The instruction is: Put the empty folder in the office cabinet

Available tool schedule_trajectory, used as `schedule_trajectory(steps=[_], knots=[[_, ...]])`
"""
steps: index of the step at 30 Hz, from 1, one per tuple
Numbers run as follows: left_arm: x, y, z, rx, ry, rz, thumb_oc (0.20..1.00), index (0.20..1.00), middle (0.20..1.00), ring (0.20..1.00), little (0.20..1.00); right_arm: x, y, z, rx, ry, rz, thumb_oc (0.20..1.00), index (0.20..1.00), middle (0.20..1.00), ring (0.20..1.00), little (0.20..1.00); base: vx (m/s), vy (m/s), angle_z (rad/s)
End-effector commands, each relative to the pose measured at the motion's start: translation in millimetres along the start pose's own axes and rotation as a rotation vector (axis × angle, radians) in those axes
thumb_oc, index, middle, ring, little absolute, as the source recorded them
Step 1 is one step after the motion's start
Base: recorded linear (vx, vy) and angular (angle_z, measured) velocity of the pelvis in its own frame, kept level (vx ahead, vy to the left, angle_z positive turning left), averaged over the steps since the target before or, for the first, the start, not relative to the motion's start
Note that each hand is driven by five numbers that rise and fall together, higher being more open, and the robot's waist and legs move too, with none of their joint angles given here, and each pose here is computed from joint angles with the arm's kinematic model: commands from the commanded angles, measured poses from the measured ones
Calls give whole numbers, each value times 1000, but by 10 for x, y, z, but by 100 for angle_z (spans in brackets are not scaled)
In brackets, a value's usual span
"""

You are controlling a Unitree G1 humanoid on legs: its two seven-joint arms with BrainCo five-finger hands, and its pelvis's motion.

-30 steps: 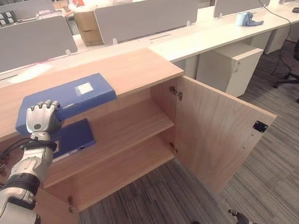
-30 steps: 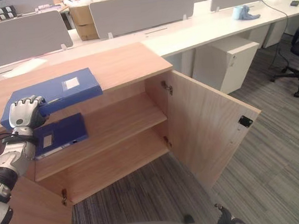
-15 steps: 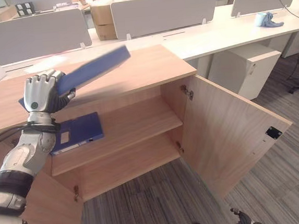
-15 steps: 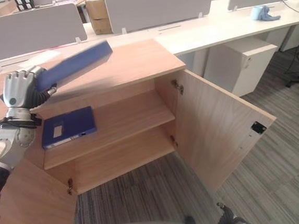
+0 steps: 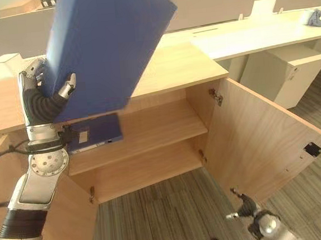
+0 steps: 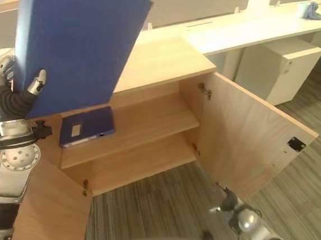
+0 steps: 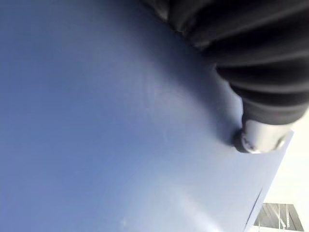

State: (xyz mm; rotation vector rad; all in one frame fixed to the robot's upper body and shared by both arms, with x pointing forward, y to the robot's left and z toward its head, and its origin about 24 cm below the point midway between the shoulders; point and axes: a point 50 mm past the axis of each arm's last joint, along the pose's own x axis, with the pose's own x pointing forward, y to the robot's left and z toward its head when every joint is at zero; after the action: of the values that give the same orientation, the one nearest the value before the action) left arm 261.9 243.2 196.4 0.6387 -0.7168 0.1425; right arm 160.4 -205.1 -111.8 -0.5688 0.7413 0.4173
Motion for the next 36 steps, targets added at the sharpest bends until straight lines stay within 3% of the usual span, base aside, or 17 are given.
schedule_trajectory(steps=[1, 2, 4, 5, 7, 10, 15, 25, 27, 36], knots=[[190, 201, 93, -179, -75, 64, 200, 200, 200, 200, 200, -10, -268, 156, 24, -95, -43, 1000, 1000, 1000, 1000, 1000, -26, 4, 3], [85, 164, 59, -286, -41, 38, 200, 200, 200, 200, 200, -31, -356, 363, 34, -195, -55, 1000, 1000, 1000, 1000, 1000, 0, 0, 0], [85, 164, 59, -286, -41, 38, 200, 200, 200, 200, 200, -31, -356, 363, 34, -195, -55, 1000, 1000, 1000, 1000, 1000, 0, 0, 0], [-107, 63, -33, -446, 37, 12, 200, 200, 200, 200, 200, -96, -482, 722, 33, -362, -71, 1000, 1000, 1000, 1000, 1000, 0, 0, 0], [-107, 63, -33, -446, 37, 12, 200, 200, 200, 200, 200, -96, -482, 722, 33, -362, -71, 1000, 1000, 1000, 1000, 1000, 0, 0, 0], [-506, -144, -239, -675, 214, 1, 200, 200, 200, 200, 200, -256, -659, 1312, 65, -630, -82, 1000, 1000, 1000, 1000, 1000, -18, 6, 0], [-754, -368, -336, -838, 319, -21, 200, 200, 200, 200, 200, -395, -715, 1749, 156, -834, -40, 1000, 1000, 1000, 1000, 1000, -24, 5, 7], [-802, -518, -350, -922, 348, -52, 200, 200, 200, 200, 200, -482, -724, 2179, 205, -987, 14, 1000, 1000, 1000, 1000, 1000, -10, -1, 3], [-744, -619, -283, -981, 318, -115, 200, 200, 200, 200, 200, -500, -738, 2478, 268, -1057, 80, 1000, 1000, 1000, 1000, 1000, -26, -3, 6], [-736, -704, -224, -996, 316, -217, 200, 200, 200, 200, 200, -555, -858, 2889, 282, -1119, 132, 1000, 1000, 1000, 1000, 1000, -5, -2, 1]])
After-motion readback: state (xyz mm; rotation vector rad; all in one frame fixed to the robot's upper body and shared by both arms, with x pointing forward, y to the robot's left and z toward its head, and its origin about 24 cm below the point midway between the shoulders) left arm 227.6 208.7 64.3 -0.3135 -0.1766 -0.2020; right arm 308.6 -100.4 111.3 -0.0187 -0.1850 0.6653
